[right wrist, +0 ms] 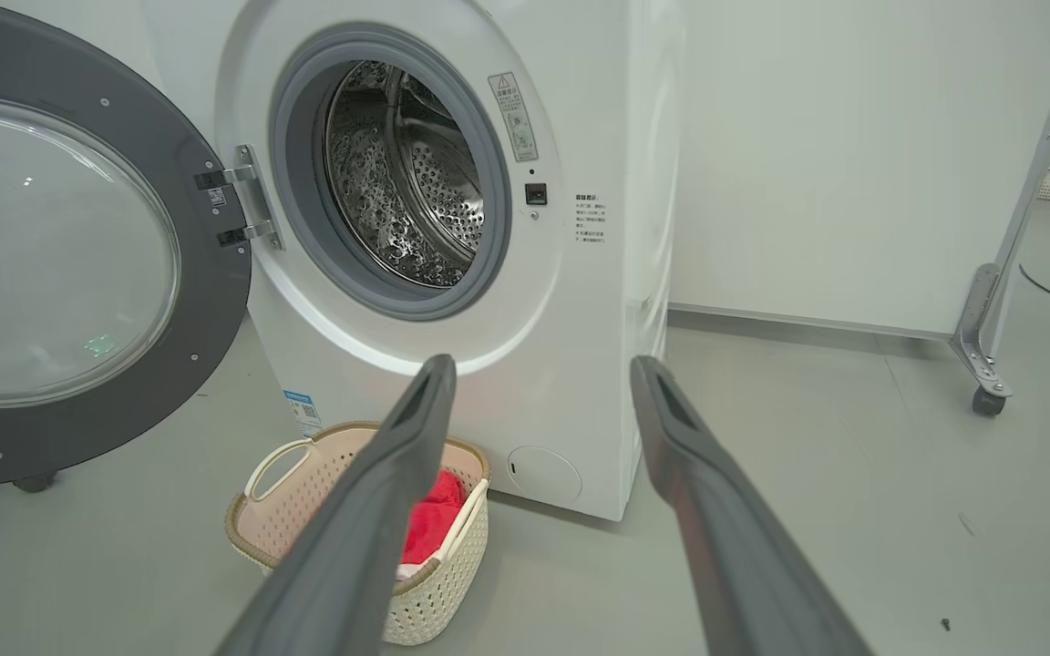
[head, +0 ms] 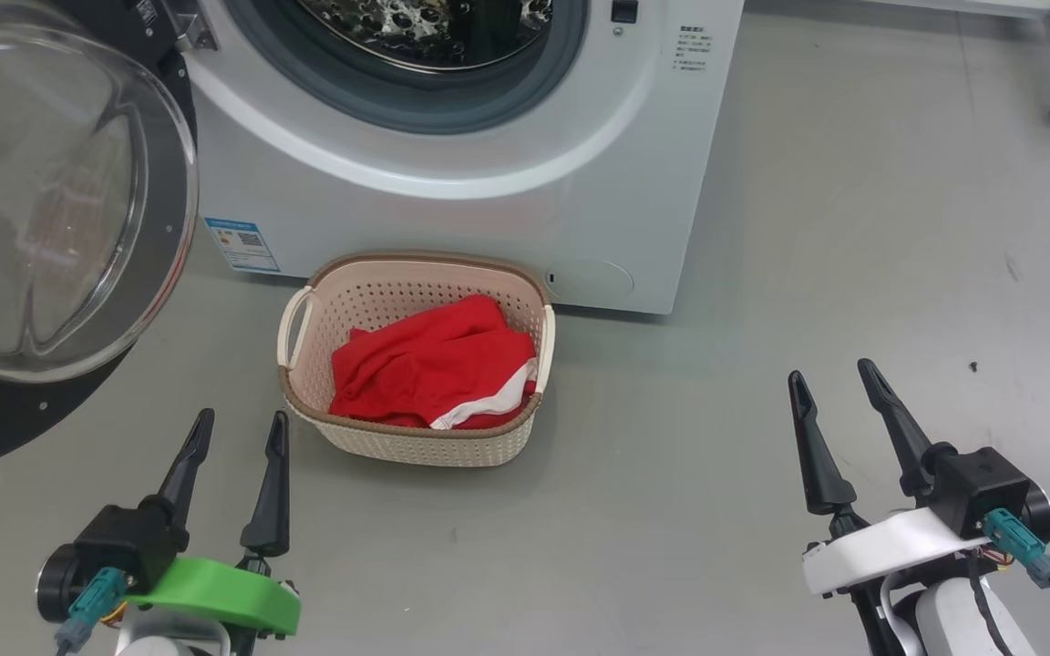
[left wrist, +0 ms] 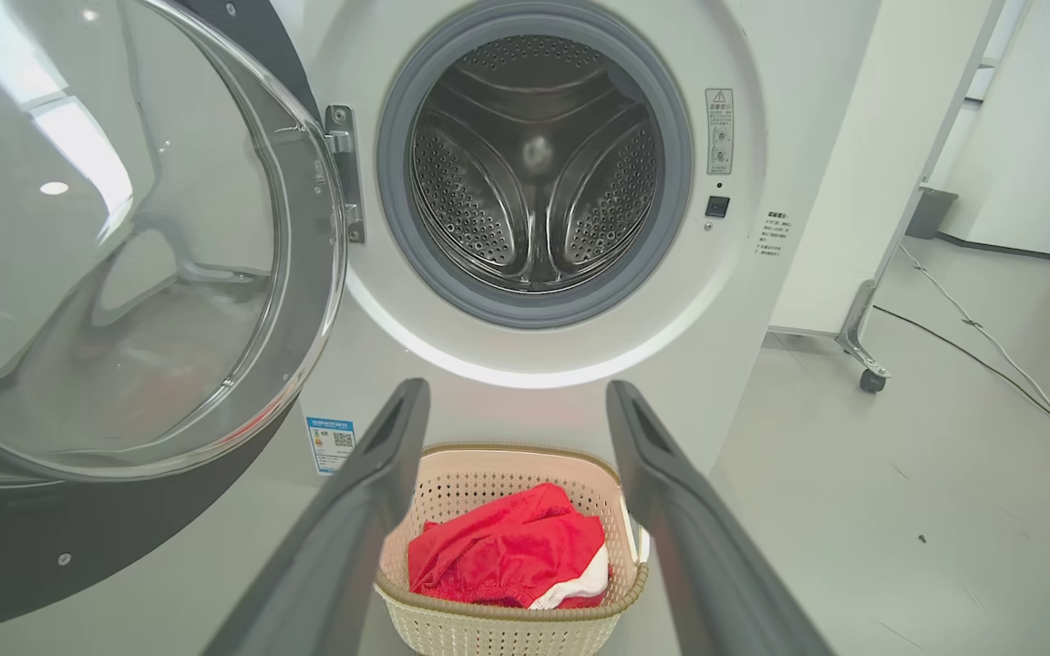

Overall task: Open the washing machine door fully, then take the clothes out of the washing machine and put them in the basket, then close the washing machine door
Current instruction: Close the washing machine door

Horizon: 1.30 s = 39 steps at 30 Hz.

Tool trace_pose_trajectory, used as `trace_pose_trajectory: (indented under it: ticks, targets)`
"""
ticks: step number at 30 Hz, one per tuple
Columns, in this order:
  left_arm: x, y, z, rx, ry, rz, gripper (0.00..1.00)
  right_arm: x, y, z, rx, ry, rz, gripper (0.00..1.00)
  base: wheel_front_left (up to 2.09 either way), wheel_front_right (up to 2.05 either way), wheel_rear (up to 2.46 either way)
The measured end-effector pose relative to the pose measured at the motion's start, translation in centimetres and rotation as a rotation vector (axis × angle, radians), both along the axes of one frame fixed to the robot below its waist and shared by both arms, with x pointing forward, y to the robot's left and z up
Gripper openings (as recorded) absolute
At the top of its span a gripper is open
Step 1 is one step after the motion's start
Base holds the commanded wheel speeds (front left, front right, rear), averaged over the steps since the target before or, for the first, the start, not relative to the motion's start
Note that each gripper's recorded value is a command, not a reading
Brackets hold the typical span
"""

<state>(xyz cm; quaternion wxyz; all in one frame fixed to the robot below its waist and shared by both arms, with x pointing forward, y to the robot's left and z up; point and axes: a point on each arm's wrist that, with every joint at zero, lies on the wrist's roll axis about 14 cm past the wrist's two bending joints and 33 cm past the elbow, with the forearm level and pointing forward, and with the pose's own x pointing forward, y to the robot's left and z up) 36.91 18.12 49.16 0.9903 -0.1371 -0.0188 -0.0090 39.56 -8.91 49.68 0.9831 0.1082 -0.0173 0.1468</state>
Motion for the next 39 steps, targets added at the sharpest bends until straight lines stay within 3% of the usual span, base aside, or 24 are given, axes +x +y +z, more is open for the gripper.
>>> trace_pose_trajectory:
  ticks: [20, 30, 39]
  targets:
    - [-5.1, 7.4, -0.3, 0.015, 0.027, 0.250, 1.00, 0.9, 10.0, -0.5, 0.028, 0.007, 0.293, 1.00, 0.00, 0.00, 0.00]
    - [-8.3, 10.8, 0.7, 0.029, 0.006, 0.382, 1.00, -0.3, 14.7, -0.3, 0.038, 0.007, 0.438, 1.00, 0.00, 0.00, 0.00]
    - [-10.4, 12.5, 1.5, 0.032, -0.020, 0.454, 1.00, -1.1, 16.7, 0.2, 0.034, -0.004, 0.500, 1.00, 0.00, 0.00, 0.00]
